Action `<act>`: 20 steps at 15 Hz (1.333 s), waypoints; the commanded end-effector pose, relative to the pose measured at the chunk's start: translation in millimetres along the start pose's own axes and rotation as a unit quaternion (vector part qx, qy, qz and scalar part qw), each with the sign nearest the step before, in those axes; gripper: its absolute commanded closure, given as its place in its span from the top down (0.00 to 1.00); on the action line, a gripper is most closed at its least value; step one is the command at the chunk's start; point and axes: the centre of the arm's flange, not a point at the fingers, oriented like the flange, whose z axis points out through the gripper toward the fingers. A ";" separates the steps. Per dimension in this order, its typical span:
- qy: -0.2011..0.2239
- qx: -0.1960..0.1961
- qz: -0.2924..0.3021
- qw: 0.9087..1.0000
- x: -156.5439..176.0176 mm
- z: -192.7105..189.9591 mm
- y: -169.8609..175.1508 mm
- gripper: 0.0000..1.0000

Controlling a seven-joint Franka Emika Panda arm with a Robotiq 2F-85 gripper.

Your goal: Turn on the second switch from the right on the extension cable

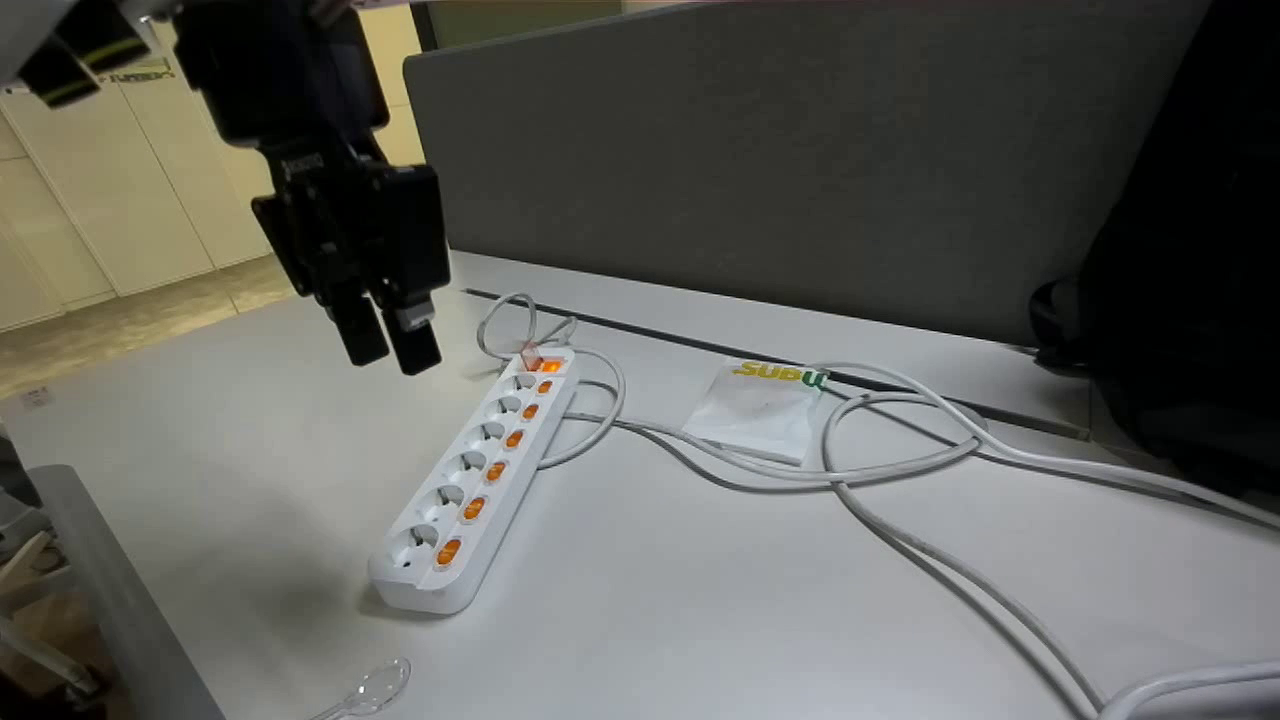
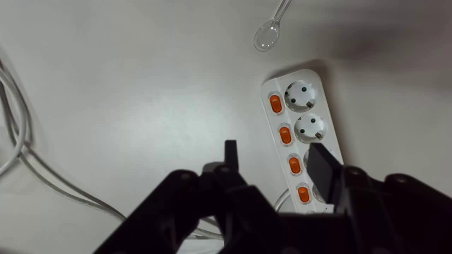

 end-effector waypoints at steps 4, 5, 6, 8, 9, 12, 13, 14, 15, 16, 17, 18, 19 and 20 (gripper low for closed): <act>-0.005 0.034 -0.007 0.999 16.2 30.9 -44.7 0.05; -0.006 0.045 -0.008 0.999 17.1 33.9 -49.4 0.01; -0.007 0.059 -0.009 0.998 16.5 34.1 -50.3 0.00; -0.003 0.122 0.004 0.993 6.1 19.5 -31.0 0.00; -0.009 0.081 -0.002 0.997 9.4 36.1 -49.6 0.01; 0.001 0.112 0.001 0.994 10.3 29.9 -36.7 0.01; 0.002 0.113 0.002 0.994 10.4 28.6 -35.4 0.00; 0.001 0.100 0.010 0.995 13.0 34.0 -38.0 0.00; -0.002 0.093 0.012 0.996 14.9 38.5 -39.9 0.00; -0.011 0.080 0.016 0.997 17.4 44.7 -42.3 0.00; -0.019 0.064 0.021 0.998 19.6 50.4 -43.9 0.00; -0.025 0.048 0.025 0.998 20.7 54.9 -44.6 0.00; -0.029 0.033 0.030 0.999 21.9 59.5 -44.8 0.00; -0.033 0.020 0.035 0.999 23.7 64.0 -44.3 0.00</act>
